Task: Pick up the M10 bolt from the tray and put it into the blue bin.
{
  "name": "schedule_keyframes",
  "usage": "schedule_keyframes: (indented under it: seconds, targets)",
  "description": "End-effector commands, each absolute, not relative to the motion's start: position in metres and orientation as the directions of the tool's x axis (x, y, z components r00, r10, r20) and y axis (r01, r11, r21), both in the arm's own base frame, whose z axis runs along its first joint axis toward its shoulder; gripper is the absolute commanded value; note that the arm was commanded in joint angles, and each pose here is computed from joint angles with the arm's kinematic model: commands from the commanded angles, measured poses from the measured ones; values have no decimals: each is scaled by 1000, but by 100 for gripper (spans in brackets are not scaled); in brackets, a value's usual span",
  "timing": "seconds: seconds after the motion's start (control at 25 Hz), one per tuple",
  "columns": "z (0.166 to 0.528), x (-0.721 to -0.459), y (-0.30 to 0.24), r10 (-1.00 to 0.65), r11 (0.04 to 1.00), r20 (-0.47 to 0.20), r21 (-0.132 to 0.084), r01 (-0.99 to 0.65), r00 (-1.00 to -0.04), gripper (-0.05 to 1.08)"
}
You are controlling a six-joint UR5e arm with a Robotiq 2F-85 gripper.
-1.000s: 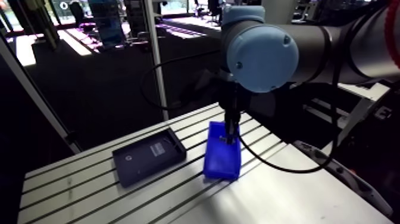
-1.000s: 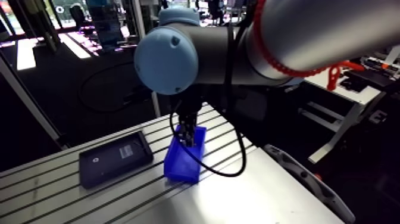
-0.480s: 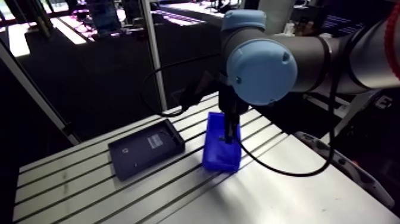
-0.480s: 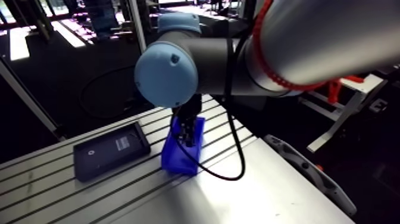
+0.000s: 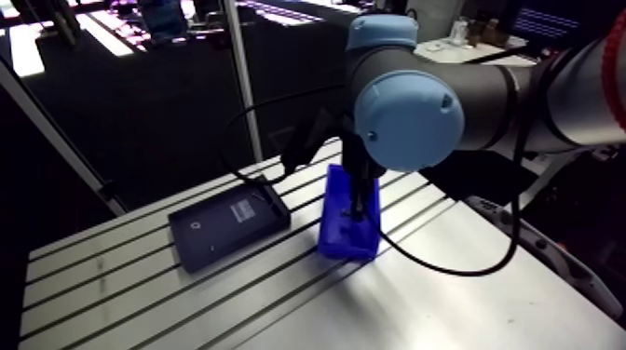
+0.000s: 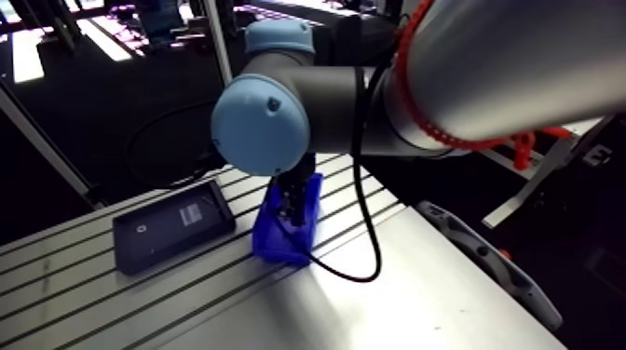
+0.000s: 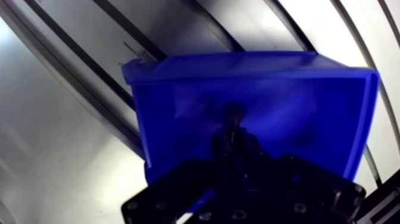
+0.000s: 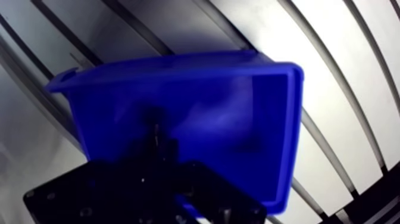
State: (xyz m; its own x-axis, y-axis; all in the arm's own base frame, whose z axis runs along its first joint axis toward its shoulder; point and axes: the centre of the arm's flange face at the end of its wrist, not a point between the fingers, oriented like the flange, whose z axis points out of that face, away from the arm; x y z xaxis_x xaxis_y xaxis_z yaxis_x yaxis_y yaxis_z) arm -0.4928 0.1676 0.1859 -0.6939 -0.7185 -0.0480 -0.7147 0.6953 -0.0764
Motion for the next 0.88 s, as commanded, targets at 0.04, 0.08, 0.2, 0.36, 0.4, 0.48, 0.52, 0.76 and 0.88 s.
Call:
schedule_keyframes:
  seconds: [0.04,0.08,0.2,0.36,0.4,0.48,0.52,0.76,0.88]
  targets:
    - [177,-493,168,-717,697,-49,-88,-712,-695,103]
    - [177,-494,169,-716,698,-49,-80,-712,-697,103]
    - [175,-495,170,-716,698,-46,-62,-714,-696,103]
    - [172,-496,172,-717,697,-44,-56,-715,-695,103]
    - [172,-496,172,-717,697,-44,-56,-715,-695,102]
    - [172,-496,172,-716,698,-44,-56,-714,-696,100]
    - [172,-497,171,-718,696,-44,-56,-716,-694,98]
    - [172,-497,169,-724,690,-43,-58,-721,-689,38]
    - [173,-498,168,-726,688,-45,-60,-723,-686,8]
